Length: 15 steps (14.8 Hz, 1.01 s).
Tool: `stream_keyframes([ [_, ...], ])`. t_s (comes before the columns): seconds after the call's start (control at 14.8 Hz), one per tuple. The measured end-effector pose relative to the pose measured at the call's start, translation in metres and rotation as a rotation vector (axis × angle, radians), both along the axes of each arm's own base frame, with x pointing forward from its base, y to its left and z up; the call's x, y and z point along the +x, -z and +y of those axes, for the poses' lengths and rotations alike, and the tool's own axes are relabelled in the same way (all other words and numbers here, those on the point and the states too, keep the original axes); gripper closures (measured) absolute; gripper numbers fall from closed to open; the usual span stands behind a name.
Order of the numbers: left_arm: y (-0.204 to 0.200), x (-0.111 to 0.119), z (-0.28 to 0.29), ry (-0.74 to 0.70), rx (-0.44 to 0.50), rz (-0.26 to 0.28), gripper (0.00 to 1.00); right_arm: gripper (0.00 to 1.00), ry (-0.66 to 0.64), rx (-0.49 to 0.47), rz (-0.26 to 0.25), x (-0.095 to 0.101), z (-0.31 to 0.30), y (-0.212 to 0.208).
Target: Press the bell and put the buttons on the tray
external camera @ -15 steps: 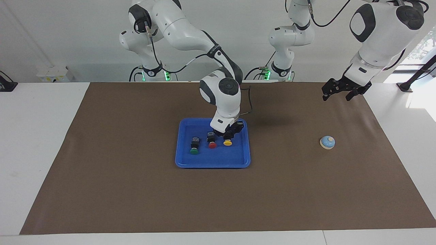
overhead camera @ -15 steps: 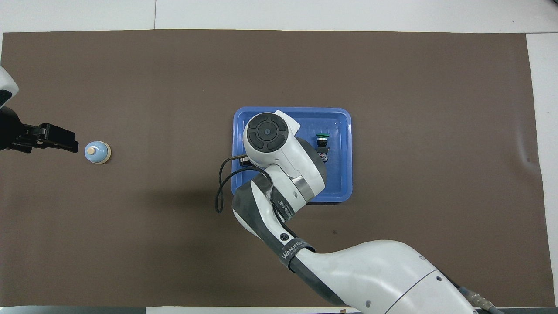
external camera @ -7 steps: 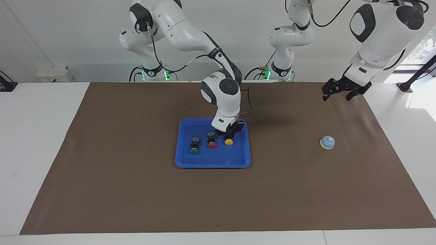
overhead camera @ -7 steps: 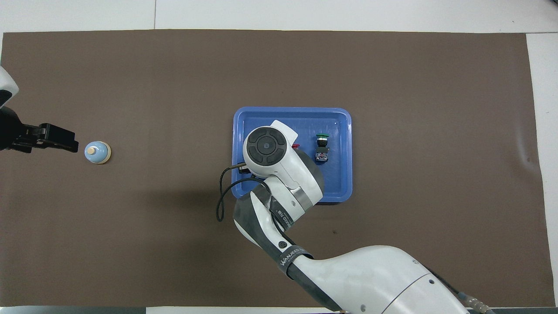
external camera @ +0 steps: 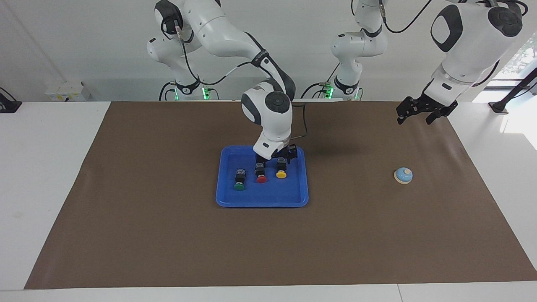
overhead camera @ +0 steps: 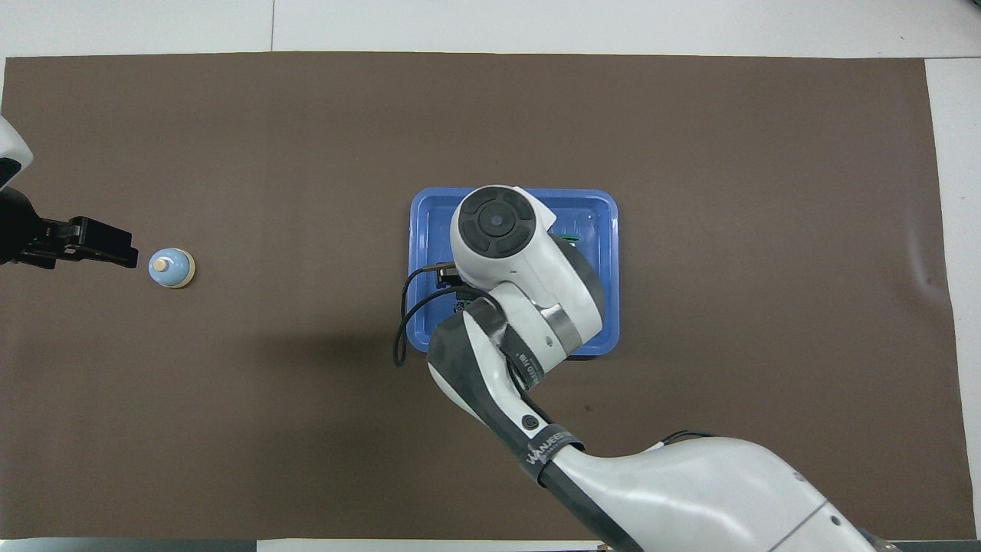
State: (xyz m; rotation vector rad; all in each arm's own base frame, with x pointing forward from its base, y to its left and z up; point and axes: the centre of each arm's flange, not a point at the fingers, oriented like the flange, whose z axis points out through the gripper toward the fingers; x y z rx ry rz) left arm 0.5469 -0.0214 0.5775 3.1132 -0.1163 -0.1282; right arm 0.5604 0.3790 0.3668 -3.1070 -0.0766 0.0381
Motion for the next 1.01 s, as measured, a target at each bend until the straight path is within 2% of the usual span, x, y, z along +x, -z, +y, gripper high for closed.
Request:
stream_keyframes([
  [0.27,0.000,0.000,0.000,0.000,0.000,0.000,0.00,0.00,0.108,0.000,-0.004,0.038,-0.122,-0.087],
  [0.54,0.000,0.000,0.000,0.000,0.000,0.000,0.00,0.00,0.062,-0.009,0.041,0.049,-0.245,-0.127],
  [0.74,0.000,0.000,0.000,0.000,0.000,0.000,0.00,0.00,0.004,-0.004,0.074,0.042,-0.312,-0.151],
  [1.01,0.000,0.000,0.000,0.000,0.000,0.000,0.00,0.00,0.006,0.001,0.102,0.006,-0.362,-0.201],
])
